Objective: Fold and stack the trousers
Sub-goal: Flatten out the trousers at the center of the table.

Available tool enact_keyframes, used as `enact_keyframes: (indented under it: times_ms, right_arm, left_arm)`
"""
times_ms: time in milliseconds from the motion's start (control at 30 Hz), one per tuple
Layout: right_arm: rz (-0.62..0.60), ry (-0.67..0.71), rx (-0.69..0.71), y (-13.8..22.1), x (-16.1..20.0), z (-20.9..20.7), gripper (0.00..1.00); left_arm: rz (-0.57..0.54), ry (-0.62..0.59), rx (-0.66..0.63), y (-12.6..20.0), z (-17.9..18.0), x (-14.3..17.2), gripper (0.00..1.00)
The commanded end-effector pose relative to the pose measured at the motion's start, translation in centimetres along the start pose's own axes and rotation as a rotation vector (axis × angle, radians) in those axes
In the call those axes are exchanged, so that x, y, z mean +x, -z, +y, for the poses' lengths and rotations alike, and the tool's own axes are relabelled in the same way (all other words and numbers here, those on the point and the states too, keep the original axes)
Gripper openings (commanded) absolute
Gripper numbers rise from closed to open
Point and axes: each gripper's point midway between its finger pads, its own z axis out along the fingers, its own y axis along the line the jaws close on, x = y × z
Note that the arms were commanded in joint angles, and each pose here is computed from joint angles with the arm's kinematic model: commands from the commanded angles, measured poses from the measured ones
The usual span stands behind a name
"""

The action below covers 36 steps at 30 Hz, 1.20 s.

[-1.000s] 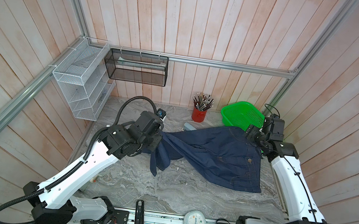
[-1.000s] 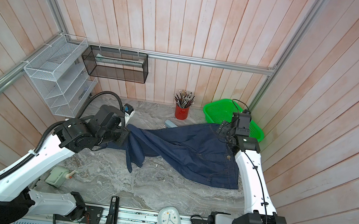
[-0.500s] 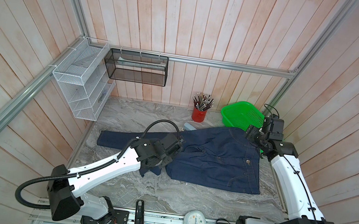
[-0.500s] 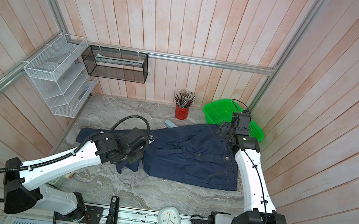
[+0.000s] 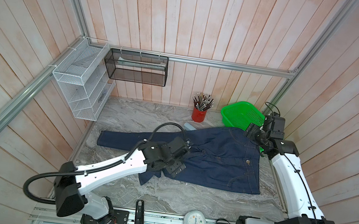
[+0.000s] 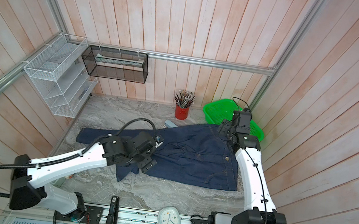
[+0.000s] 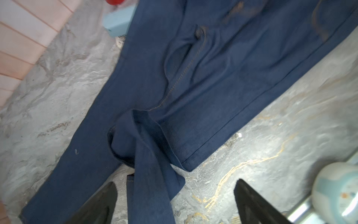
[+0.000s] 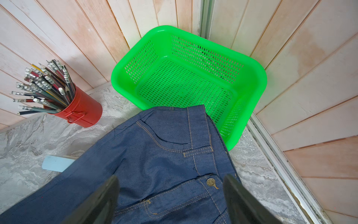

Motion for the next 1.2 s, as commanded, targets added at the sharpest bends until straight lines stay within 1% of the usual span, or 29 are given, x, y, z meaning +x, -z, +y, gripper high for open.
enact_keyframes:
  times_ms: [0, 33, 67, 133, 233, 367, 433, 500, 533, 600, 633, 733, 800, 867, 933, 1000, 1033, 1067, 1100, 1133, 1167]
  right_arm:
    - [-0.017, -0.021, -0.032, 0.4, -0.9, 0.5, 0.85]
    - [-0.014, -0.024, -0.038, 0.3, -0.9, 0.7, 0.85]
    - [-0.013, -0.028, -0.046, 0.3, -0.8, 0.8, 0.85]
    - [-0.012, -0.033, -0.06, 0.1, -0.9, 1.1, 0.85]
    - [-0.005, -0.036, -0.072, -0.2, -0.6, 1.4, 0.85]
    - [0.01, -0.04, -0.088, -0.7, 0.0, 1.7, 0.84]
    - [0.015, -0.04, -0.095, -0.8, 0.2, 1.9, 0.84]
    - [0.015, -0.041, -0.098, -0.8, 0.3, 1.9, 0.84]
    - [0.018, -0.041, -0.103, -0.9, 0.4, 2.0, 0.84]
    - [0.021, -0.041, -0.107, -1.0, 0.6, 2.0, 0.84]
    - [0.023, -0.041, -0.105, -1.1, 0.7, 2.0, 0.84]
    - [0.031, -0.041, -0.11, -1.3, 1.0, 2.1, 0.84]
    - [0.036, -0.043, -0.114, -1.4, 1.2, 2.2, 0.83]
    - [0.038, -0.042, -0.116, -1.5, 1.3, 2.2, 0.83]
    - [0.042, -0.042, -0.115, -1.6, 1.5, 2.2, 0.83]
    - [0.043, -0.043, -0.115, -1.7, 1.6, 2.2, 0.83]
    - [0.045, -0.042, -0.116, -1.8, 1.7, 2.2, 0.83]
    - [0.047, -0.041, -0.118, -1.8, 1.7, 2.3, 0.83]
    - [0.05, -0.041, -0.119, -1.9, 1.8, 2.3, 0.83]
    - [0.051, -0.04, -0.12, -1.9, 1.8, 2.4, 0.83]
    - [0.052, -0.04, -0.119, -1.9, 1.8, 2.3, 0.83]
  left_arm:
    - [-0.017, 0.259, 0.021, 2.7, 1.5, 0.9, 1.0]
    - [-0.004, 0.311, 0.015, 2.9, 1.7, 1.7, 1.0]
    - [0.018, 0.392, -0.011, 2.8, 2.4, 2.9, 1.0]
    - [0.071, 0.593, -0.07, 2.4, 4.1, 5.7, 1.0]
    - [0.109, 0.86, -0.072, 1.5, 5.0, 9.3, 1.0]
    - [0.06, 1.208, -0.002, 0.0, 4.2, 11.4, 0.92]
    - [0.088, 1.356, -0.011, -0.5, 3.9, 12.8, 0.91]
    - [0.089, 1.414, 0.002, -0.4, 3.6, 13.0, 0.92]
    - [0.071, 1.415, 0.005, -0.5, 3.7, 13.0, 0.92]
    - [0.065, 1.388, -0.027, -0.7, 4.1, 13.6, 0.93]
    - [0.073, 1.348, -0.037, -1.1, 4.2, 13.7, 0.94]
    - [0.131, 1.22, -0.03, -2.3, 3.1, 13.8, 0.98]
    - [0.169, 1.17, -0.062, -2.8, 2.4, 14.5, 1.0]
    - [0.189, 1.186, -0.094, -3.0, 1.8, 15.4, 1.0]
    - [0.178, 1.225, -0.09, -3.4, 1.2, 16.1, 1.0]
    - [0.117, 1.237, -0.038, -3.9, 0.4, 15.9, 0.96]
    - [0.098, 1.231, -0.027, -4.3, 0.2, 15.9, 0.93]
    - [0.095, 1.199, -0.042, -4.7, 0.3, 16.2, 0.89]
    - [0.109, 1.157, -0.083, -4.9, 0.5, 16.7, 0.87]
    - [0.137, 1.104, -0.153, -5.0, 1.0, 17.3, 0.86]
    - [0.178, 1.025, -0.215, -4.9, 0.8, 18.0, 0.85]
